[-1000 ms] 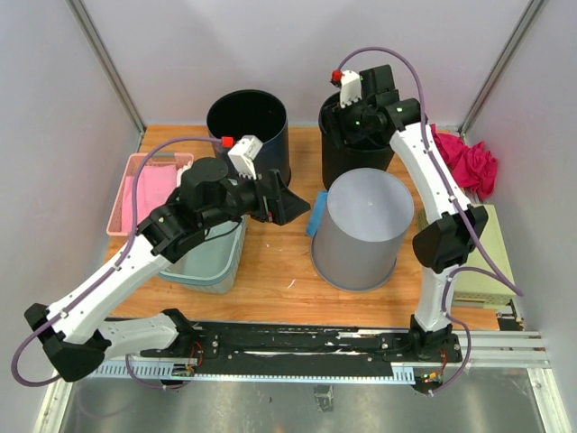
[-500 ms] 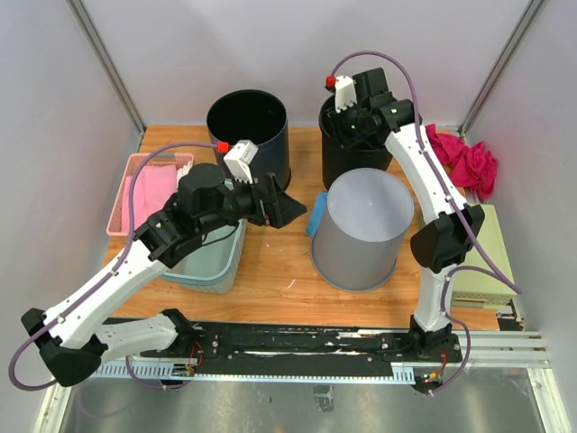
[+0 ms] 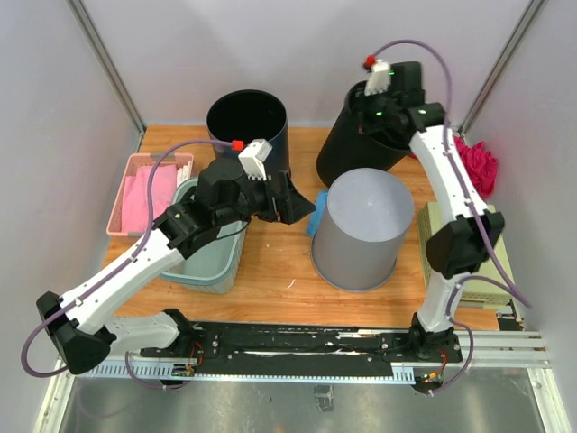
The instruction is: Turn the large container upside down
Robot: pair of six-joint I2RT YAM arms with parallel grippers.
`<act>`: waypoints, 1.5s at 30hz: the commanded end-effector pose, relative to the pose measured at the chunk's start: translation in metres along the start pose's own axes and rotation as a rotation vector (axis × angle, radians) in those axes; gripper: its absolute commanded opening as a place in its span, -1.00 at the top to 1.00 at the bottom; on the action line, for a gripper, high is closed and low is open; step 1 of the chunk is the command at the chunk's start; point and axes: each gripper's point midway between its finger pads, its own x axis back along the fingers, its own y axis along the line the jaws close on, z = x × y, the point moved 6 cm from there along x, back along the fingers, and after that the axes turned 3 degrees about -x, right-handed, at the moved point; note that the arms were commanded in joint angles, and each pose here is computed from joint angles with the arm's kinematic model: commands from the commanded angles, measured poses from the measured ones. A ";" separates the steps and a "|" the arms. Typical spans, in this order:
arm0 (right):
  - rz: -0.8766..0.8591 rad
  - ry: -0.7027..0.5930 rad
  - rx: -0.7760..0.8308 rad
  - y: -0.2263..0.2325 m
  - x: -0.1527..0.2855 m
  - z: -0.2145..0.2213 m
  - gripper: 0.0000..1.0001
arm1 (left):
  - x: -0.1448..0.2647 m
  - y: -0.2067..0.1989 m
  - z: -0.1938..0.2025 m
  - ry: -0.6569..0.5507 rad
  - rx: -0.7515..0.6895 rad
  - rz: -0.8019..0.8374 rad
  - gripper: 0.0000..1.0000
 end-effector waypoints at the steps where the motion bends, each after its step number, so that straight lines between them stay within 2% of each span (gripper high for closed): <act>1: -0.324 -0.372 -0.284 -0.004 0.063 -0.060 0.99 | -0.005 -0.011 -0.023 -0.067 -0.022 0.024 -0.98; 4: -0.399 -0.490 -0.410 -0.029 0.080 -0.065 0.99 | -0.010 -0.008 -0.029 -0.069 -0.031 -0.019 -0.98; 7: -0.450 -0.500 -0.535 -0.055 0.080 -0.054 0.99 | -0.013 -0.006 -0.038 -0.081 -0.052 -0.068 -0.98; 14: -0.478 -0.374 -0.781 -0.108 0.054 0.005 0.99 | -0.020 0.000 -0.070 -0.204 -0.109 -0.131 -0.98; 17: -0.470 -0.341 -0.822 -0.121 0.049 0.029 0.99 | -0.028 -0.002 -0.076 -0.153 -0.182 -0.054 -0.98; 21: -0.342 -0.261 -0.886 -0.139 0.051 0.072 0.99 | -0.043 0.012 -0.081 -0.110 -0.156 -0.069 -0.98; 22: -0.293 -0.239 -0.891 -0.143 0.052 0.083 0.91 | -0.048 0.018 -0.082 -0.107 -0.144 -0.071 -0.98; 26: -0.091 -0.144 -0.838 -0.151 0.058 0.113 0.36 | -0.073 0.044 -0.079 -0.062 -0.085 -0.111 -0.98; 29: -0.020 -0.116 -0.808 -0.151 0.064 0.120 0.14 | -0.089 0.062 -0.073 -0.037 -0.054 -0.155 -0.98; 34: 0.059 -0.101 -0.770 -0.152 0.073 0.123 0.07 | -0.115 0.081 -0.059 0.025 -0.020 -0.138 -0.98; 45: 0.100 -0.100 -0.758 -0.151 0.079 0.124 0.09 | -0.155 0.114 -0.049 0.078 -0.024 -0.154 -0.98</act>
